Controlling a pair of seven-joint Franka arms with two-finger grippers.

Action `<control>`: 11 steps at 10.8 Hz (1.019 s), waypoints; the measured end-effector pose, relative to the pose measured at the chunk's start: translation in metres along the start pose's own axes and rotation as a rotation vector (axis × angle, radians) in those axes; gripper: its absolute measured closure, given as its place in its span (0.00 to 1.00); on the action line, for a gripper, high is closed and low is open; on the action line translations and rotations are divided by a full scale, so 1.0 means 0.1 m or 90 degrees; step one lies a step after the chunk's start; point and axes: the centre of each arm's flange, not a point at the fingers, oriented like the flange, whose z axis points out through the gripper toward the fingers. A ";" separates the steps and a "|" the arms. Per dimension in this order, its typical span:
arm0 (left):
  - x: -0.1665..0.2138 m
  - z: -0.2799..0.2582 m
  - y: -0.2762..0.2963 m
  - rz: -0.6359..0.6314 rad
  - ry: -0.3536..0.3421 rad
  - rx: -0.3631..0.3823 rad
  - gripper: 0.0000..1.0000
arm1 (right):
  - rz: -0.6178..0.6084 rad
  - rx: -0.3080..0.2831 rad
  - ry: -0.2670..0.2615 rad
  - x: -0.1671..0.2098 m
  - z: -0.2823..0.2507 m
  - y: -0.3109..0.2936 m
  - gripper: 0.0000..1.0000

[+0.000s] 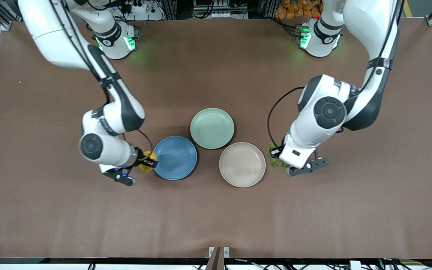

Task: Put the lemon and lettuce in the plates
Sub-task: 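Carry the lemon over the blue plate while the left gripper carries lettuce, then open the right gripper over the blue plate while the left releases lettuce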

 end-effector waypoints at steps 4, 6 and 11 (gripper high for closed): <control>-0.19 0.51 0.29 -0.008 -0.022 -0.020 0.96 | 0.036 0.022 0.021 -0.42 0.34 -0.50 0.39; -0.28 0.81 0.38 -0.005 -0.037 -0.014 0.96 | 0.042 0.030 0.025 -0.55 0.54 -0.63 0.39; -0.44 1.05 0.54 -0.022 -0.043 -0.017 0.86 | 0.050 0.028 0.027 -0.54 0.60 -0.63 0.05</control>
